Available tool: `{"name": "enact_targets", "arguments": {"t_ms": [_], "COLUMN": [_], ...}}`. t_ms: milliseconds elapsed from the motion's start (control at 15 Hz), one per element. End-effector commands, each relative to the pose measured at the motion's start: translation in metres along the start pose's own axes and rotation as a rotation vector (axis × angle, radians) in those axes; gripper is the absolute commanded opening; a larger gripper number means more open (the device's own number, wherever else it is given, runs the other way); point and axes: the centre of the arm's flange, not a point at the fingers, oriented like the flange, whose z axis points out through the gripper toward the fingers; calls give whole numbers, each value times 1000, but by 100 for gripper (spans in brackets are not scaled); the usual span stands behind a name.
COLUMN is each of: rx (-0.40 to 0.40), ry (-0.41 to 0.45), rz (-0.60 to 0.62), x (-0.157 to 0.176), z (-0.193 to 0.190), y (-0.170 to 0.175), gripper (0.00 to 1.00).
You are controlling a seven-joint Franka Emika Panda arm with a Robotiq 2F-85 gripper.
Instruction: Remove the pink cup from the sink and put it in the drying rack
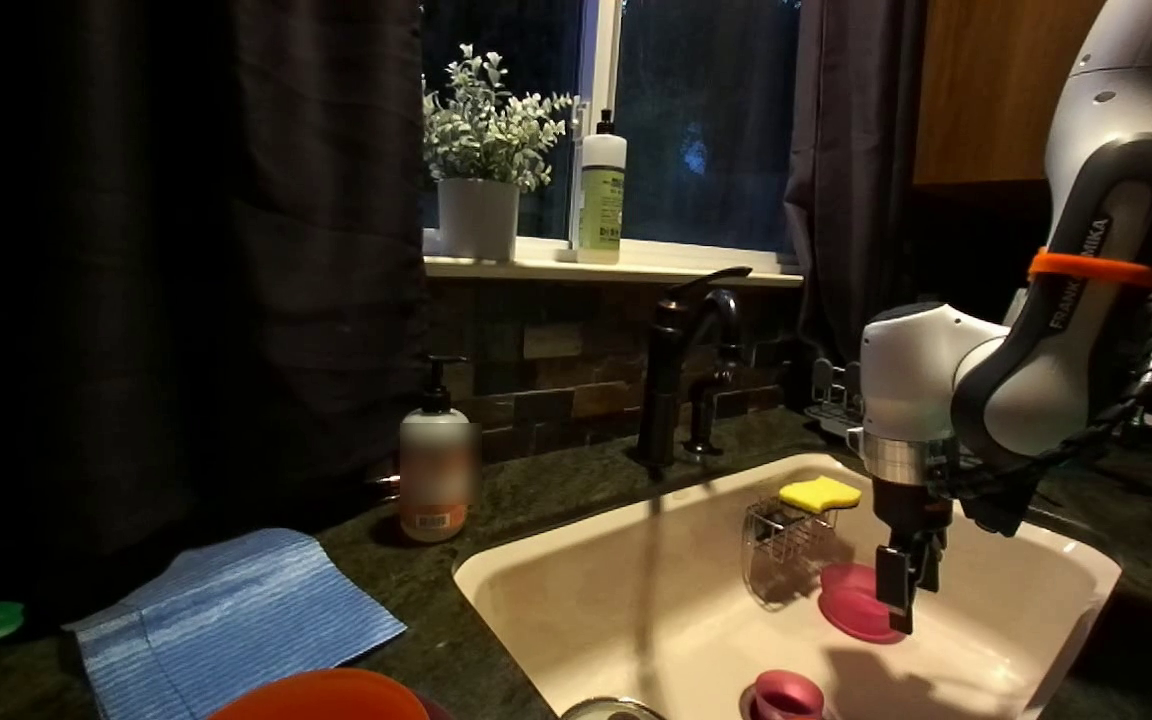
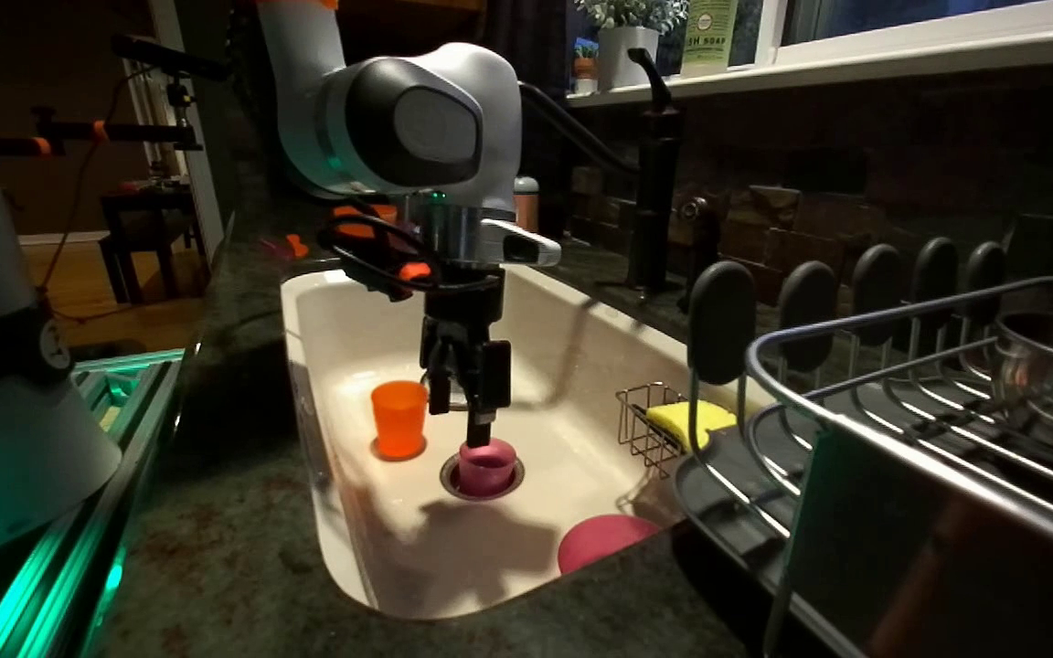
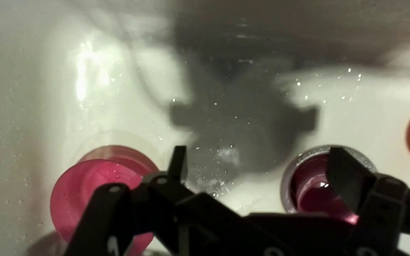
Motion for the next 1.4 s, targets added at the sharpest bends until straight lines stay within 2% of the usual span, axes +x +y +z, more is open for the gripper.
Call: {"name": "enact_targets", "arguments": {"t_ms": [0, 133, 600, 1000, 1333], "rx": [-8, 15, 159, 198, 227], "ry": [102, 149, 207, 187, 174], "rz": [30, 34, 81, 137, 188], "x": [5, 9, 16, 27, 49], "z": [20, 22, 57, 79, 92], "y": [-6, -8, -14, -14, -16], "gripper": [100, 100, 100, 100, 100]}}
